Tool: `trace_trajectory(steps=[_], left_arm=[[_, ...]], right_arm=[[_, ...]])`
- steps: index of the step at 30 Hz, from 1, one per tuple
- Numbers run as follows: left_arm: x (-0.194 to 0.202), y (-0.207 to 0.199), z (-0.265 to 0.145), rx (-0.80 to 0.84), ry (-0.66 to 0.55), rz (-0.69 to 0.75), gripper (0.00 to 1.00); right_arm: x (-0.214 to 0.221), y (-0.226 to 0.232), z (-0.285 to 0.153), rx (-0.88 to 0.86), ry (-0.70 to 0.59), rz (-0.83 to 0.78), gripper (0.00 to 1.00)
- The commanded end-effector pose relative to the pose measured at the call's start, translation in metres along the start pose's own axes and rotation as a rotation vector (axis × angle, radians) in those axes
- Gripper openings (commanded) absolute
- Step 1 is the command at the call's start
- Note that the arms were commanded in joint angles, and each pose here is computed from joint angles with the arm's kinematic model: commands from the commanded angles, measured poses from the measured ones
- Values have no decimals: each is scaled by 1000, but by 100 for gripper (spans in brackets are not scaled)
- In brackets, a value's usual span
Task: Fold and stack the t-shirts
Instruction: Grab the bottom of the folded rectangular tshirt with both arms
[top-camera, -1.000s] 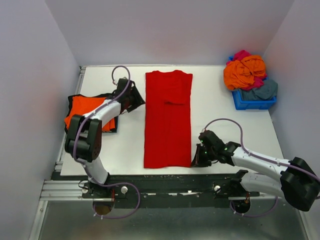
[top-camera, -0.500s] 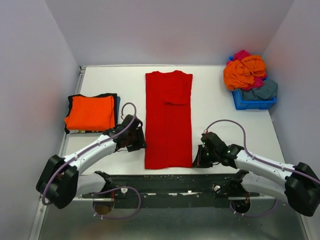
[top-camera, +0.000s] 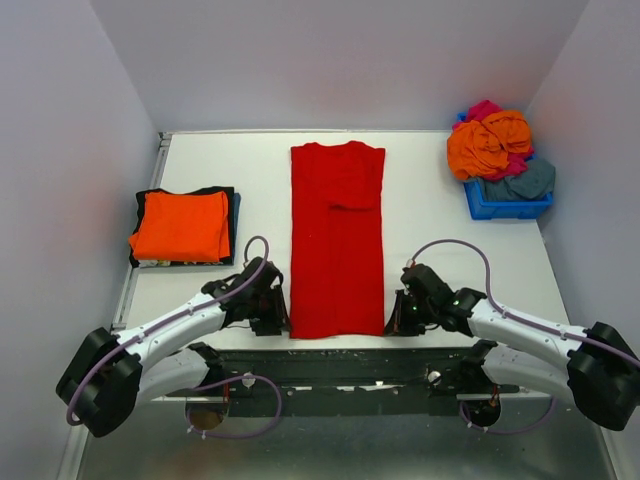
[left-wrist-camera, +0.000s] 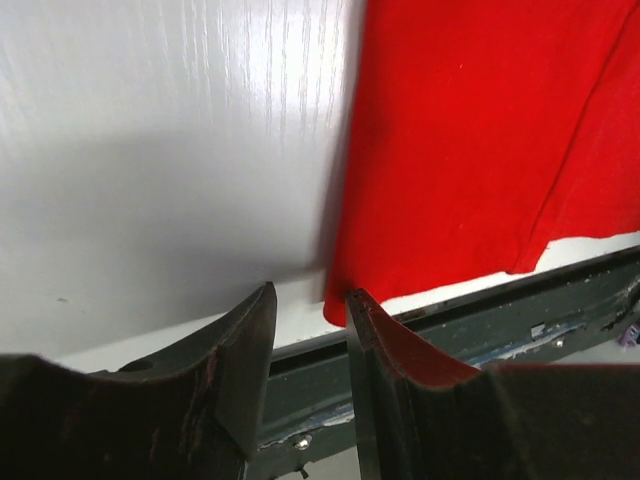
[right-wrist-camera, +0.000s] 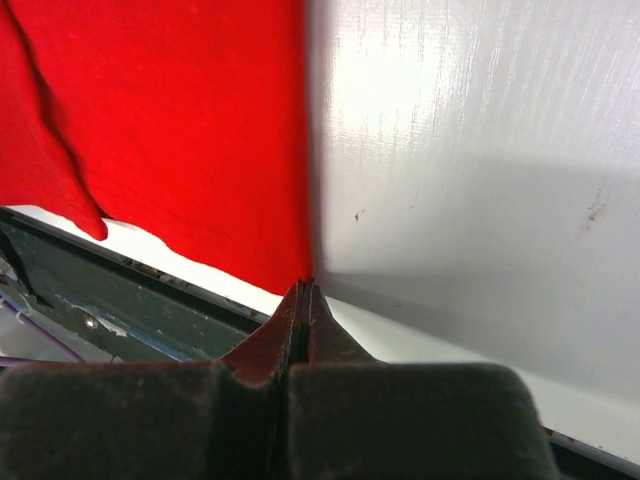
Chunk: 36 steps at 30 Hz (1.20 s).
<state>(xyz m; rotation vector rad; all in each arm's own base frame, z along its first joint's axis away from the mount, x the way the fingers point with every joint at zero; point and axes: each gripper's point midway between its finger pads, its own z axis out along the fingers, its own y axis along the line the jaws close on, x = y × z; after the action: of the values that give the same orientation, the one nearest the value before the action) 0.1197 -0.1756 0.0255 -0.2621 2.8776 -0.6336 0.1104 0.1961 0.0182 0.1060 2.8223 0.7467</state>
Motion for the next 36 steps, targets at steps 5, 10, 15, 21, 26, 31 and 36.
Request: trace_trajectory(steps=[5, 10, 15, 21, 26, 31, 36], left_arm=[[21, -13, 6, 105, 87, -23, 45], [24, -10, 10, 95, 94, -22, 30], [18, -22, 7, 138, 77, -20, 1], [-1, -45, -16, 192, 2, 6, 0], [-23, -69, -32, 248, -51, 24, 0], [-69, -85, -49, 271, -154, 31, 0], [-136, -102, -59, 269, -298, 9, 0]], right_arm=[[-1, 1, 3, -3, -4, -5, 1], [1, -1, 4, -1, -4, -2, 1], [1, 2, 1, -23, -8, -1, 1], [-17, 4, -14, 11, -99, -23, 1], [-40, 26, -31, -23, -176, -54, 1], [-81, 49, -47, -12, -260, -71, 1], [-136, 62, -55, -45, -309, -40, 1]])
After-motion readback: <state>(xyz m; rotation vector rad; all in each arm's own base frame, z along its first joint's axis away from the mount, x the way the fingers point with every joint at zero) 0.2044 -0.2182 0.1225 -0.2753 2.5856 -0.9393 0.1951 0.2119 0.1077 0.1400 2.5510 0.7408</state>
